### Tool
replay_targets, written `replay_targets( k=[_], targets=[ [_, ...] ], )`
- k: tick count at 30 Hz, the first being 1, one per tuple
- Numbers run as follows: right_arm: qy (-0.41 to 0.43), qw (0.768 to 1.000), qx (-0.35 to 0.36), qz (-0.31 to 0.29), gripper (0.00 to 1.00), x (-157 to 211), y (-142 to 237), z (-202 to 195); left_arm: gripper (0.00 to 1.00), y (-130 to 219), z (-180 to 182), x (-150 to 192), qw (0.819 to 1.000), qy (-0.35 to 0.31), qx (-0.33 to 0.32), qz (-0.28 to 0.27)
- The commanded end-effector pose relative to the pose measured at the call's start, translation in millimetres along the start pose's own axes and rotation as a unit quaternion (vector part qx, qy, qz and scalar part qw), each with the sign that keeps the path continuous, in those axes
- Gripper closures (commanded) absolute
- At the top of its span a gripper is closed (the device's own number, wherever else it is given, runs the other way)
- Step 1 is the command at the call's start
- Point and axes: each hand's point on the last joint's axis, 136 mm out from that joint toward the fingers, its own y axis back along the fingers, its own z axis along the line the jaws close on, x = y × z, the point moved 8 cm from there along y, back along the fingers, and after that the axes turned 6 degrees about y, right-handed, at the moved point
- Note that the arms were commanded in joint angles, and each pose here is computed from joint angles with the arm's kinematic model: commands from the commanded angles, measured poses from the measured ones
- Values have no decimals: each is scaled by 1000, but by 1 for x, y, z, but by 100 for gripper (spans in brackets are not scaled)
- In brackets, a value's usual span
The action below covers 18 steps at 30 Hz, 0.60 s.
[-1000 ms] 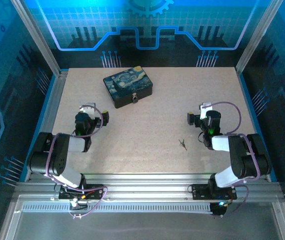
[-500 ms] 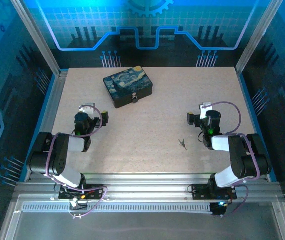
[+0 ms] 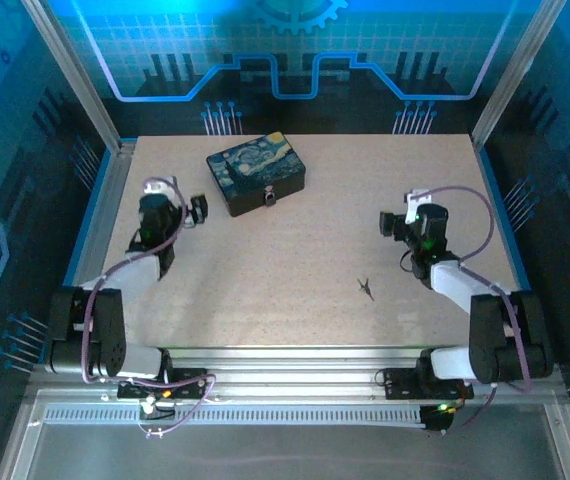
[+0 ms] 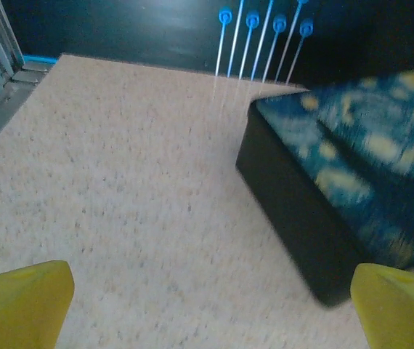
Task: Unlock the padlock with the key
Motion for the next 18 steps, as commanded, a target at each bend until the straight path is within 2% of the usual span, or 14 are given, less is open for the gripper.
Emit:
replay_targets(
  k=[1, 5, 11, 15, 18],
  targets=[
    [-26, 997, -35, 56, 9, -4, 11, 10, 1, -4, 0, 2, 991, 62, -48, 106],
    [-51, 992, -91, 65, 14, -17, 21, 28, 1, -27, -23, -15, 981, 103, -38, 157],
    [-35, 982, -172, 73, 23, -29, 38, 74, 1, -86, -48, -27, 967, 137, -18, 213],
    [-16, 977, -202, 71, 25, -30, 52, 98, 2, -121, -62, -19, 962, 133, -11, 238],
    [-14, 975, -212, 68, 26, -31, 61, 107, 6, -138, -67, -3, 955, 124, -17, 268]
  ],
)
